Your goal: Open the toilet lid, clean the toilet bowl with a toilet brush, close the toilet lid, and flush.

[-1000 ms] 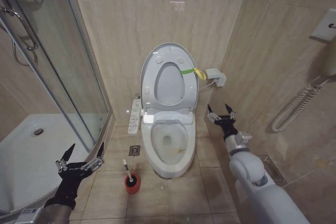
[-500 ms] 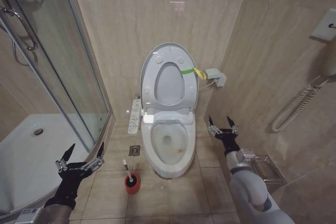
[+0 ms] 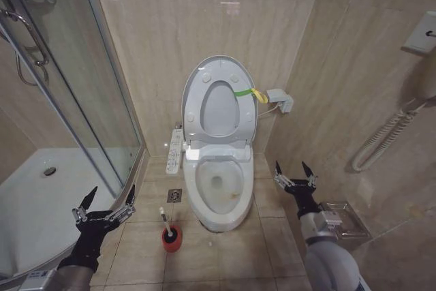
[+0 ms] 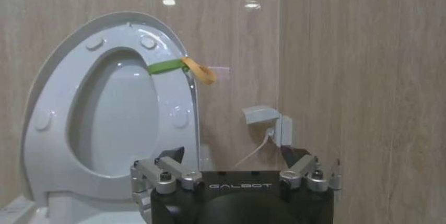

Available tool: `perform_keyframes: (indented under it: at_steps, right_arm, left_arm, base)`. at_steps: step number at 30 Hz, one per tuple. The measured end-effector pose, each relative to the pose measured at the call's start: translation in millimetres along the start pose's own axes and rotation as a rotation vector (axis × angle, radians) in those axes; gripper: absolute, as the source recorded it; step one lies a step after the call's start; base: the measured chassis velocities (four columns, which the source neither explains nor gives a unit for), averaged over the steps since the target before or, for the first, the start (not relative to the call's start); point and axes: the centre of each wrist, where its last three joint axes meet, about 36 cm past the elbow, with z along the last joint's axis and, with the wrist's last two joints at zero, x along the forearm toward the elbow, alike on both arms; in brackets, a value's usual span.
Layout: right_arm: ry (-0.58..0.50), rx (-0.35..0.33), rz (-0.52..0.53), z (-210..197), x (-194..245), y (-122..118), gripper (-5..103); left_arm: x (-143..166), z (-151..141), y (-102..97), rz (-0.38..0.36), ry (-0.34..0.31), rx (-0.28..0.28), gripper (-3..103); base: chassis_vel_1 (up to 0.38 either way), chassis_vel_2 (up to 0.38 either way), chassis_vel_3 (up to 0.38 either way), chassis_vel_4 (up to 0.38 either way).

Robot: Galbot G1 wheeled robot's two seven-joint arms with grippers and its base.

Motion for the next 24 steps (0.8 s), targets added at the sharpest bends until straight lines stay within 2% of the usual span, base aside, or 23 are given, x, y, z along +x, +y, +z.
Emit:
perform_keyframes:
  at_steps: [1, 5, 6, 24]
  right_arm:
    - [-0.002, -0.009, -0.012, -3.2, 11.7, 6.3, 92]
    - [0.005, 0.009, -0.009, -4.8, 23.7, 7.9, 92]
    - [0.008, 0.019, -0.005, -4.1, 27.0, 8.2, 99]
    - [0.019, -0.009, -0.005, 0.8, 68.7, 31.0, 99]
  left_arm:
    - [0.0, 0.0, 0.0, 0.000, 0.000, 0.000, 100]
    - [0.0, 0.0, 0.0, 0.000, 0.000, 0.000, 100]
    - [0.0, 0.0, 0.0, 0.000, 0.000, 0.000, 100]
    - [0.0, 0.0, 0.0, 0.000, 0.000, 0.000, 100]
  base:
    - [0.000, 0.000, 0.000, 0.000]
    - [0.000, 0.000, 0.000, 0.000]
    - [0.000, 0.000, 0.000, 0.000]
    - [0.000, 0.000, 0.000, 0.000]
